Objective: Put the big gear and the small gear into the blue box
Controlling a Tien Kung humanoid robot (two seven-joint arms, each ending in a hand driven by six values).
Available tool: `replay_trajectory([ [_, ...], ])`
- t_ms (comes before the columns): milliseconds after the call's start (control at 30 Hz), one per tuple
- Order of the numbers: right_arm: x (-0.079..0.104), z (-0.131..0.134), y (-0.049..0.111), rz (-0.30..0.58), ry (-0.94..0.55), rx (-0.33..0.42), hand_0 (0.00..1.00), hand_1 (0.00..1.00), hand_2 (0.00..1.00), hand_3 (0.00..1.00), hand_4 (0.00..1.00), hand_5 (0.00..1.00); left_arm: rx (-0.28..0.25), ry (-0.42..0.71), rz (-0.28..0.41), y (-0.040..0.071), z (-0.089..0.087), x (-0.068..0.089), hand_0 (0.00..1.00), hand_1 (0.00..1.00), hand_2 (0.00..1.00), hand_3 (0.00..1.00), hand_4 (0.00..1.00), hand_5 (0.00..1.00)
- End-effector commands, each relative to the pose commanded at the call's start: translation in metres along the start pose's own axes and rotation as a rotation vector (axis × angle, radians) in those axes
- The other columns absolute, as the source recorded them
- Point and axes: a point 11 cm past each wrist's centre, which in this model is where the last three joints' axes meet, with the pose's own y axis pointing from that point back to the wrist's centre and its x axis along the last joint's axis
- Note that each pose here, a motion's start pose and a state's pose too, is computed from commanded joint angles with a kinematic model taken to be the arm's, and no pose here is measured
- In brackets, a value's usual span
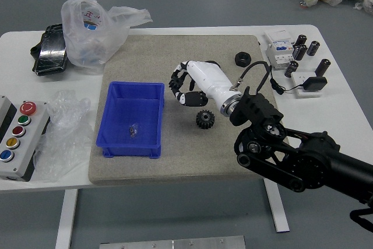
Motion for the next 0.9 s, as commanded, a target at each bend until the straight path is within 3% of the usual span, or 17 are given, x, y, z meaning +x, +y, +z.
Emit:
replay_trajectory([
  [267,-0.017,-0.044,-0.007,-0.093,-0.017,0.154,0.221,0.393,0.357,0.387,0.152,0.002,0.003,-0.004,0.004,0.000,0.000,0.002,0.690,0.615,0.594,0.672,0.646,0.450],
  [300,-0.021,-0.045,-0.008,-0.114,-0.008,0.157,0.497,0.856,0.883,0.828,0.355,0.101,0.003,-0.005,0.004,0.000,0.001,0.003,0.690,0.615,0.594,0.672,0.647,0.458],
  [467,-0.040,-0.044,-0.013,-0.204,0.059,0.143,0.497,0.856,0.883,0.828,0.355,0.101,0.001,-0.008,0.006,0.001,0.002,0.003,0.690,0.615,0.594,0.672,0.647,0.458],
  [500,-0.042,-0.043,-0.013,-0.213,0.069,0.137,0.739,0.998,0.998,0.998,0.523,0.135,0.001,-0.008,0.007,0.001,0.002,0.004,0.689,0.615,0.593,0.671,0.647,0.458],
  [667,-0.046,-0.035,-0.015,-0.224,0.104,0.111,0.739,0.998,0.998,0.998,0.523,0.135,0.002,-0.010,0.007,0.001,0.002,0.004,0.689,0.615,0.593,0.671,0.647,0.458],
  [700,-0.045,-0.033,-0.015,-0.219,0.108,0.108,0.807,0.998,0.998,0.998,0.575,0.139,0.002,-0.009,0.006,0.001,0.002,0.003,0.690,0.615,0.593,0.672,0.650,0.461],
  [867,-0.030,-0.024,-0.016,-0.159,0.094,0.088,0.807,0.998,0.998,0.998,0.575,0.139,0.000,-0.009,0.006,0.001,0.002,0.003,0.690,0.615,0.593,0.672,0.650,0.461],
  [900,-0.024,-0.020,-0.015,-0.140,0.084,0.079,0.755,0.998,0.998,0.998,0.597,0.141,0.000,-0.009,0.006,0.001,0.002,0.003,0.689,0.614,0.593,0.672,0.650,0.461],
])
